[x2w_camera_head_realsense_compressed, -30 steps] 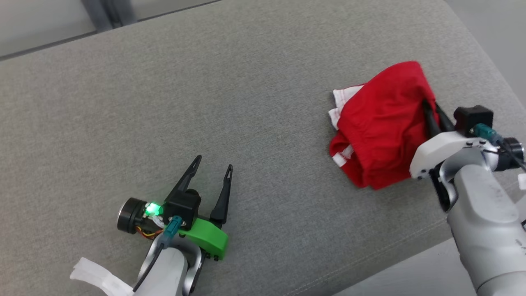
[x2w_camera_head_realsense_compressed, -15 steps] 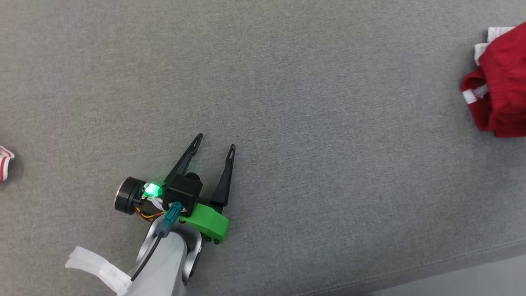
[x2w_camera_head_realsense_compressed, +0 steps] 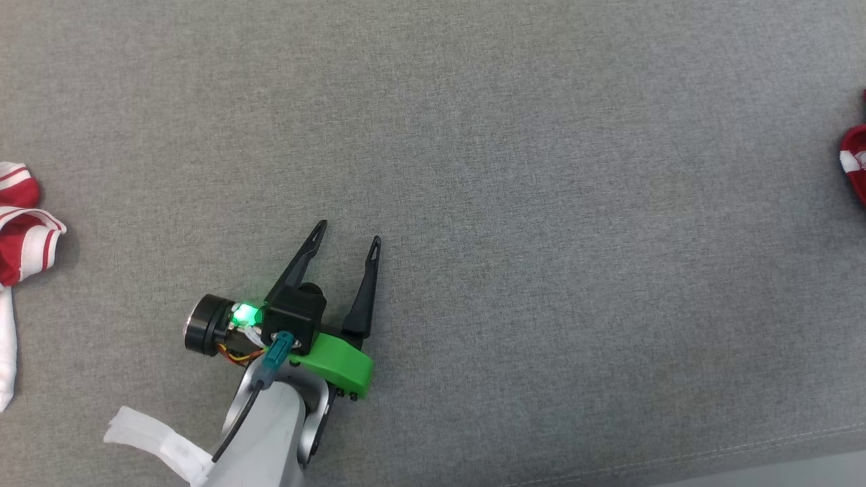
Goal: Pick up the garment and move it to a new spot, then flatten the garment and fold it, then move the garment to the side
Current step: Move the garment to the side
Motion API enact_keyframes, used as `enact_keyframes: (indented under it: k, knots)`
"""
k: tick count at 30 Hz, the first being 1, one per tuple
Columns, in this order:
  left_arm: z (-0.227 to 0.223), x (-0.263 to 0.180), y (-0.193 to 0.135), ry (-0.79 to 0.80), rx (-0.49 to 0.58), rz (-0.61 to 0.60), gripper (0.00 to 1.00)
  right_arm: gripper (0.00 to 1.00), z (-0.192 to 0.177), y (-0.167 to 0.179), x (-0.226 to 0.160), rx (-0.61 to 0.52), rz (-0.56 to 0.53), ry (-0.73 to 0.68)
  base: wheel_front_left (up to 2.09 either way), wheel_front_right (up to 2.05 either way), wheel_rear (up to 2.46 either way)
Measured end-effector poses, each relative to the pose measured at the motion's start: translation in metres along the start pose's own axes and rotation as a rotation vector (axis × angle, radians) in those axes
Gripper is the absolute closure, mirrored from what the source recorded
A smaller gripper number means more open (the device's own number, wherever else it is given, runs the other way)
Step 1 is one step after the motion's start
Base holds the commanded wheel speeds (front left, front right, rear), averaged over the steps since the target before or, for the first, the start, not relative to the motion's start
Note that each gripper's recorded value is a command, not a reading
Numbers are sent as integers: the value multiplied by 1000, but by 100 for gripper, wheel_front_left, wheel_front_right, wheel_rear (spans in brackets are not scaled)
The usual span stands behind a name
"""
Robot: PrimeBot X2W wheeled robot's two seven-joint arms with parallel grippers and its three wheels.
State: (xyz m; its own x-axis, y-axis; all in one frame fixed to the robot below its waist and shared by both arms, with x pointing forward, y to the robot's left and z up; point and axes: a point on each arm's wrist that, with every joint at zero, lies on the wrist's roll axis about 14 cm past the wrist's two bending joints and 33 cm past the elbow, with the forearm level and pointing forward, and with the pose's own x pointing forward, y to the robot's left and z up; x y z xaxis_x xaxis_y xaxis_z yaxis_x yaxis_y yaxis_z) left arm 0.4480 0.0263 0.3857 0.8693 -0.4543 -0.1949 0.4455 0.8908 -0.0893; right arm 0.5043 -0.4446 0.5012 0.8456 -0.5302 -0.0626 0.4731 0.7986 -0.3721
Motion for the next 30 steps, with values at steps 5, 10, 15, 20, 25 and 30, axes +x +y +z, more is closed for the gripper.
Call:
enact_keyframes:
  k: [5, 10, 15, 20, 25, 30]
  knots:
    - [8, -4, 2, -16, 3, 19, 0, 0, 32, 36, -6, 55, 92, -102, 0, 0, 0]
    - [14, -12, 9, -26, 0, 59, 0, 0, 47, 89, -33, 113, 231, -167, 0, 0, 0]
    - [20, -25, 18, -36, -18, 112, 0, 0, 53, 132, -66, 184, 342, -197, 0, 0, 0]
    - [22, -42, 33, -38, -28, 184, 0, 0, 52, 162, -99, 245, 435, -196, 0, 0, 0]
    - [25, -62, 49, -44, -41, 264, 0, 0, 43, 178, -128, 290, 499, -168, 0, 0, 0]
    - [29, -87, 65, -60, -58, 350, 0, 0, 37, 191, -161, 321, 565, -149, 0, 0, 0]
